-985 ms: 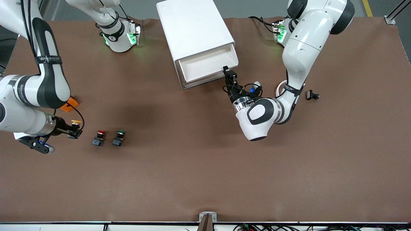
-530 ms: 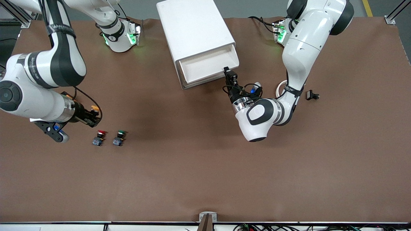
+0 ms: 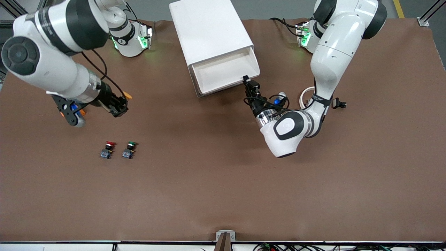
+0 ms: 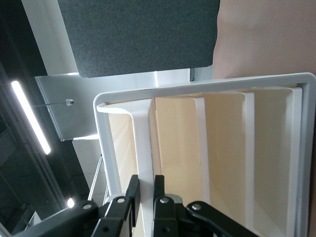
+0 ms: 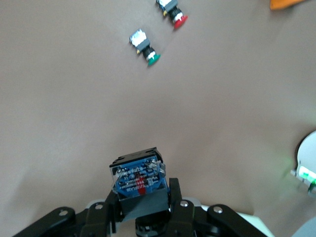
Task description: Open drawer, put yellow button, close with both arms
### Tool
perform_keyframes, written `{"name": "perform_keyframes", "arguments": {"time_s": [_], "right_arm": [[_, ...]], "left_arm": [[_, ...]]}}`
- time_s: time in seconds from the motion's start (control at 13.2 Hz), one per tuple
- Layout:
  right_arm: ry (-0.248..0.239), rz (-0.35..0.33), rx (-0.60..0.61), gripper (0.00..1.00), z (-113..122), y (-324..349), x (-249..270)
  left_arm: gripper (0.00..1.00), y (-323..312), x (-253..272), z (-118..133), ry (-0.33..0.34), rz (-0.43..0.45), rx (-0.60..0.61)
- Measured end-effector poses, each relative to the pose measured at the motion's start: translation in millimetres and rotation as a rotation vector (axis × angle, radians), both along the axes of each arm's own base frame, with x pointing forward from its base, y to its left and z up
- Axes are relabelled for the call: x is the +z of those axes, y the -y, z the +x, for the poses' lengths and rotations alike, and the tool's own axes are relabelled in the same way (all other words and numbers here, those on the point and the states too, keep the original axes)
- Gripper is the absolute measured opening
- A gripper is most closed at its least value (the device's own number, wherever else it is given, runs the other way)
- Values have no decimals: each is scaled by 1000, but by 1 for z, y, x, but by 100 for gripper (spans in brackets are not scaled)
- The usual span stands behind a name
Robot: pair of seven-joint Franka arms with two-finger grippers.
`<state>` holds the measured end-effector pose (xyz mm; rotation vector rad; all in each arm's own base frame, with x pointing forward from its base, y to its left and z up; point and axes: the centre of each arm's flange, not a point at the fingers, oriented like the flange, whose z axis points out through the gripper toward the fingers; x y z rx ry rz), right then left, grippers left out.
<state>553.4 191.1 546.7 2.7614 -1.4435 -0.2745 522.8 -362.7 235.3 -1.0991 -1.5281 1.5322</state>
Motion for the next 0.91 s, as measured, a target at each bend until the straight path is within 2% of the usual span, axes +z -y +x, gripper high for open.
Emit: {"name": "perform_keyframes", "arguments": {"time_s": [0.23,0.45,0.91], "right_arm": [[15,-7,-91,40,-33,-51,26],[38,-12,-189,40,-76,-124,49],[64,-4,-362,40,-148,-223,64]], "left_arm": [[14,-15,2,12,3,-6,37],[14,-26,3,21,6,-9,65],[14,-58,6,43,16,-15,131]]}}
